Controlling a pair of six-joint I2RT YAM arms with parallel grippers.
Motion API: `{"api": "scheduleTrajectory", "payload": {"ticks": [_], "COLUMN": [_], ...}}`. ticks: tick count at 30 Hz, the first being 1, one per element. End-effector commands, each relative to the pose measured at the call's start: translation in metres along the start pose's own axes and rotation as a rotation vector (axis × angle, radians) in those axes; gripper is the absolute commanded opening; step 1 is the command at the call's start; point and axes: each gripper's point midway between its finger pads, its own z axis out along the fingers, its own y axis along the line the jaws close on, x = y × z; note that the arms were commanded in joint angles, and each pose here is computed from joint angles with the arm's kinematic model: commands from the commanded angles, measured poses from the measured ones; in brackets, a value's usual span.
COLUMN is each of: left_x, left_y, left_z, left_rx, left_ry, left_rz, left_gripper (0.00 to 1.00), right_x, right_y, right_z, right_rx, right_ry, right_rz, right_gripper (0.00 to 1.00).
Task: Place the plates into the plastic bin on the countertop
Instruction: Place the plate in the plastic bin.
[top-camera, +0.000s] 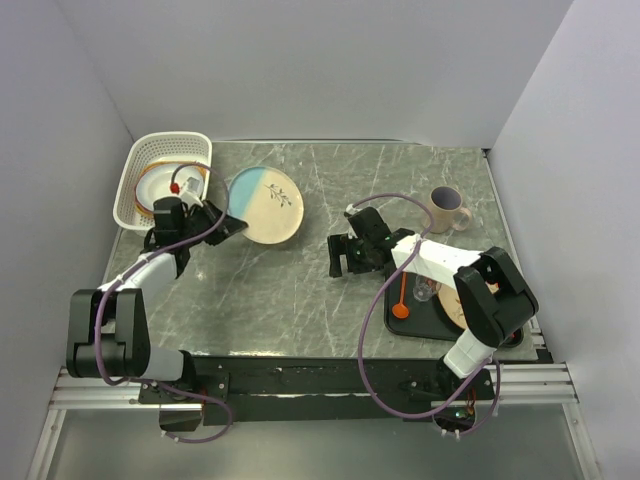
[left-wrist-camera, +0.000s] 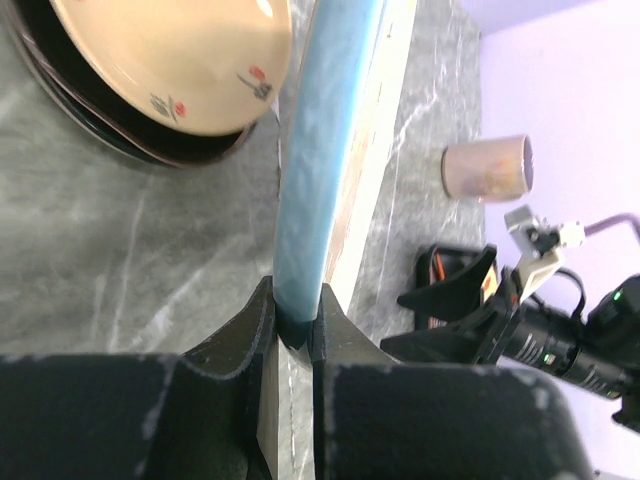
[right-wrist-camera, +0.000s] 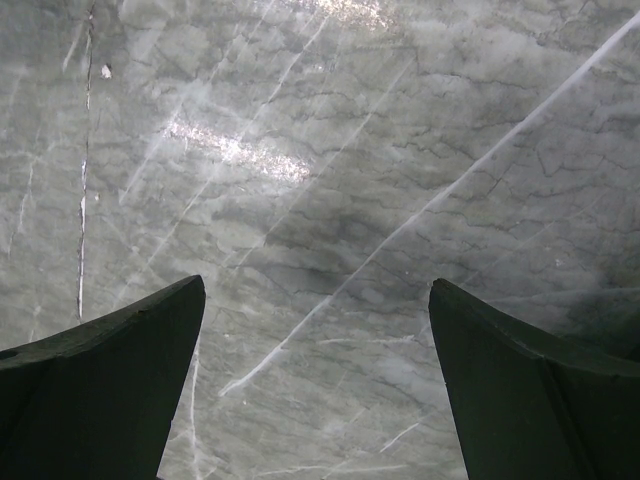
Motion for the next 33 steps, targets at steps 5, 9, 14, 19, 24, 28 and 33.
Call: {"api": "scheduleTrajectory", "payload": {"ticks": [5,9,14,19,24,28,33], "left_x": [-0.078,-0.093,-0.111,-0.126,-0.139,-0.147,-0.155], "left_y": [-0.056,-0.050,-0.046,-0.038,-0.030,-0.023,-0.013], "left_z": [-0.023,-0.027,-0.032,-0.039,-0.046,-0.050,-0.058], "left_rx": [0.211,0.195,0.190,0.181,0.169,0.157,0.146], "left_ry": [-0.224,-0.266,-0.312,-0.357,-0.401,-0.430,-0.472], "left_rz": [0.109,0.095,0.074,0.045,0.025,0.011,-0.013], "left_gripper": [0.01,0.01,0.01,0.01,0.01,0.01,0.01], "right_x": [-0.004,-0.005,-0.002,-0.002,-0.004,-0.004,-0.005], "right_y": [-0.003,-0.005,-0.008,-0.008,-0.010,-0.011,-0.013], "right_z": [0.004,0.005,0.011,0.013,0.013,0.013,0.014], "right_rx": [0.009,0.018,0.029,0.030,0.034,0.034,0.033], "right_ry": [-0.018,-0.023,0.000,0.001,-0.004,-0.004,0.001], "right_rz": [0.004,0.008,0.020,0.018,0.020,0.020,0.024], "right_gripper": [1.00,1.00,1.00,1.00,1.00,1.00,1.00]}}
